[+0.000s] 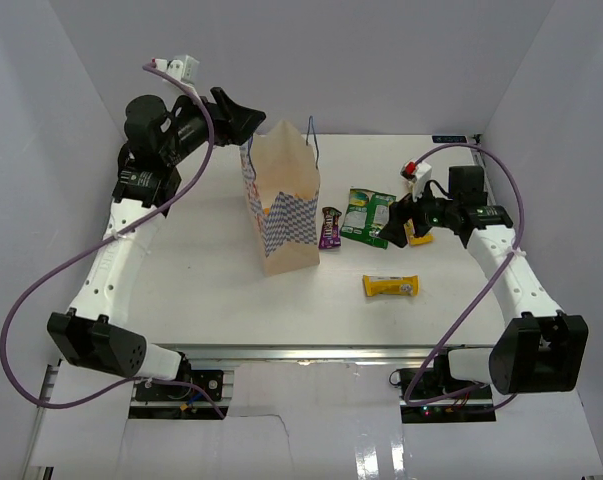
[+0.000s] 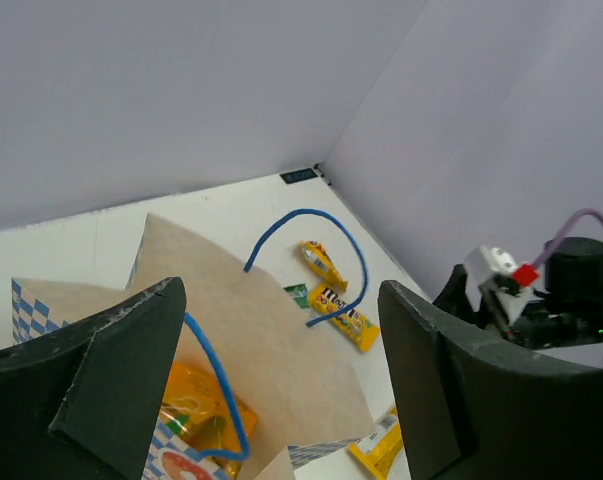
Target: Place the snacks into the paper bag
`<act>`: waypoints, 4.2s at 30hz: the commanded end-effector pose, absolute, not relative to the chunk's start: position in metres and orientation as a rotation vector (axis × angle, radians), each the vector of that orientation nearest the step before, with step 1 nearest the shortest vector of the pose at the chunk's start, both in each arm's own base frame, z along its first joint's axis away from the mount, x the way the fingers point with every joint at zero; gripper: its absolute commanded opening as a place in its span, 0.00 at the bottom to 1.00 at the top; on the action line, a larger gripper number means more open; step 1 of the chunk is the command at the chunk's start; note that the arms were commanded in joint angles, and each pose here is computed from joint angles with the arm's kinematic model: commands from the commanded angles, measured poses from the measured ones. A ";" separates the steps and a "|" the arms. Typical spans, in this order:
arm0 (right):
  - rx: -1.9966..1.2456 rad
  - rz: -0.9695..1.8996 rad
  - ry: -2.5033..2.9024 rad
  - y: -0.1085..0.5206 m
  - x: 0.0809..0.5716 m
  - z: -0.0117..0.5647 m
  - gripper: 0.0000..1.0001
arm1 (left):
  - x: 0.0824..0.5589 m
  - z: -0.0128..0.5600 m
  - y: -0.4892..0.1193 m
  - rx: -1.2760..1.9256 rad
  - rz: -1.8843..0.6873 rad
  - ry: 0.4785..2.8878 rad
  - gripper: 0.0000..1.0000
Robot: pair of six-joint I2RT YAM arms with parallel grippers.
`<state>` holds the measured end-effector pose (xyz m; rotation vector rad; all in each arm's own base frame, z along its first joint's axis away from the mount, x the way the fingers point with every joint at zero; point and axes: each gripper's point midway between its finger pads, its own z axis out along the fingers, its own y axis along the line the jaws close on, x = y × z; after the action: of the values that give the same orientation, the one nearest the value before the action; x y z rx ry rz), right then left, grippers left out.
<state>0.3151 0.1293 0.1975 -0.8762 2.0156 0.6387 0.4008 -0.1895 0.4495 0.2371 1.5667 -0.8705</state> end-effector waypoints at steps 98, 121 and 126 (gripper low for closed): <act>-1.078 0.504 1.068 0.373 0.338 0.474 0.83 | 0.197 0.255 -0.157 -0.094 -1.145 1.799 0.92; -0.829 0.700 1.911 0.094 0.295 0.213 0.92 | 0.151 0.209 -0.444 0.967 -1.125 1.929 0.98; -0.770 0.784 1.904 0.087 0.298 0.213 0.92 | 0.175 0.148 -0.481 1.312 -0.863 1.866 0.98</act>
<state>0.2994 0.0897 0.2056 -0.7823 1.9406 0.7339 0.1613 -0.4808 0.1648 1.0730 1.9854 -1.0589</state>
